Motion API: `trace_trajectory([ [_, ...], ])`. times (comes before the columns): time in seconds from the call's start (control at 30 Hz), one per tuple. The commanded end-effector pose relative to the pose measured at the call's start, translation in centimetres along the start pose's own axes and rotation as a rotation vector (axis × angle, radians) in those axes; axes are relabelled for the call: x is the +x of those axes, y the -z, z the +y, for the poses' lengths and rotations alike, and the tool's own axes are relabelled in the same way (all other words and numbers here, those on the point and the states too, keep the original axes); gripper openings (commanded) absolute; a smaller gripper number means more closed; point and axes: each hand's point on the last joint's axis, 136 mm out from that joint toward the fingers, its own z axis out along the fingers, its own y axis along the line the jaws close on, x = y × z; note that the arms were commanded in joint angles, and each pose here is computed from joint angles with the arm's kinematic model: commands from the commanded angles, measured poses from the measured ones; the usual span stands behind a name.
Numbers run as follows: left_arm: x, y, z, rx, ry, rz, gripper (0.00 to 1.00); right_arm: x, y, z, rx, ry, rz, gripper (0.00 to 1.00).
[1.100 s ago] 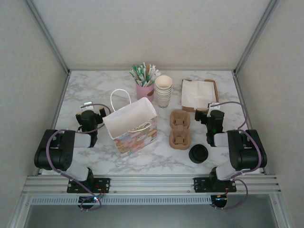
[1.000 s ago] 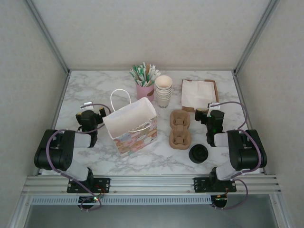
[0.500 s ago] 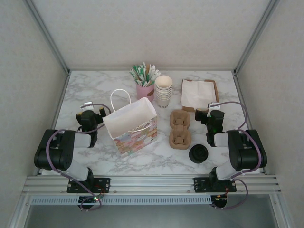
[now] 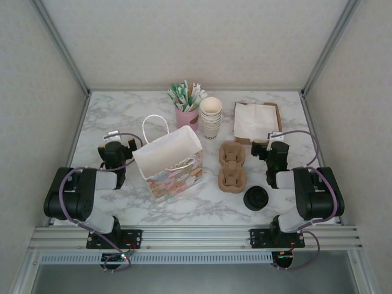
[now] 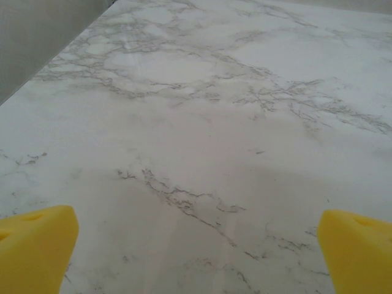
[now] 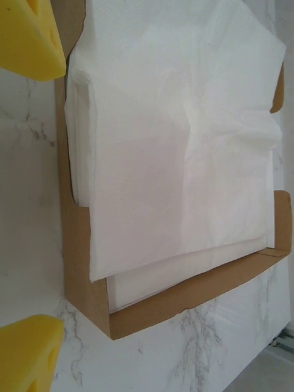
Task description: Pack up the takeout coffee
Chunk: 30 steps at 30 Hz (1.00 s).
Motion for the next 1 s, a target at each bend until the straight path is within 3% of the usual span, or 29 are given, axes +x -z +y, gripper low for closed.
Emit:
trace_trajectory([
  [0.0, -3.1, 0.5, 1.6, -0.08, 0.052, -0.009, 1.0, -3.7, 0.5, -0.7, 0.062, -0.012, 0.008, 0.99],
  [0.23, -5.8, 3.8, 4.9, -0.225, 0.066, 0.014, 1.0, -7.6, 5.2, -2.7, 0.159, -0.161, 0.045, 0.99],
  [0.4, -9.7, 8.5, 9.8, -0.546, 0.26, 0.093, 1.0, -8.7, 9.6, -4.6, 0.266, -0.43, 0.169, 0.99],
  [0.5, -11.5, 11.7, 11.9, -0.682, 0.314, 0.125, 1.0, -10.0, 11.1, -3.1, 0.186, -0.514, 0.225, 0.99],
  [0.57, -12.3, 12.4, 11.6, -0.619, 0.319, 0.135, 1.0, -11.2, 11.9, -1.7, 0.104, -0.543, 0.251, 0.99],
  [0.7, -13.4, 14.3, 8.9, -0.341, 0.393, 0.057, 1.0, -14.4, 14.0, 1.1, -0.067, -0.607, 0.252, 0.96],
  [0.77, -14.8, 15.3, 6.7, -0.167, 0.425, -0.005, 1.0, -15.9, 14.9, 2.3, -0.143, -0.649, 0.237, 0.9],
  [0.83, -16.0, 16.4, 4.6, -0.012, 0.455, -0.061, 1.0, -17.4, 15.6, 3.7, -0.225, -0.698, 0.227, 0.76],
  [0.97, -17.1, 17.3, 1.4, 0.199, 0.462, -0.084, 1.0, -19.1, 15.9, 6.3, -0.293, -0.72, 0.242, 0.56],
])
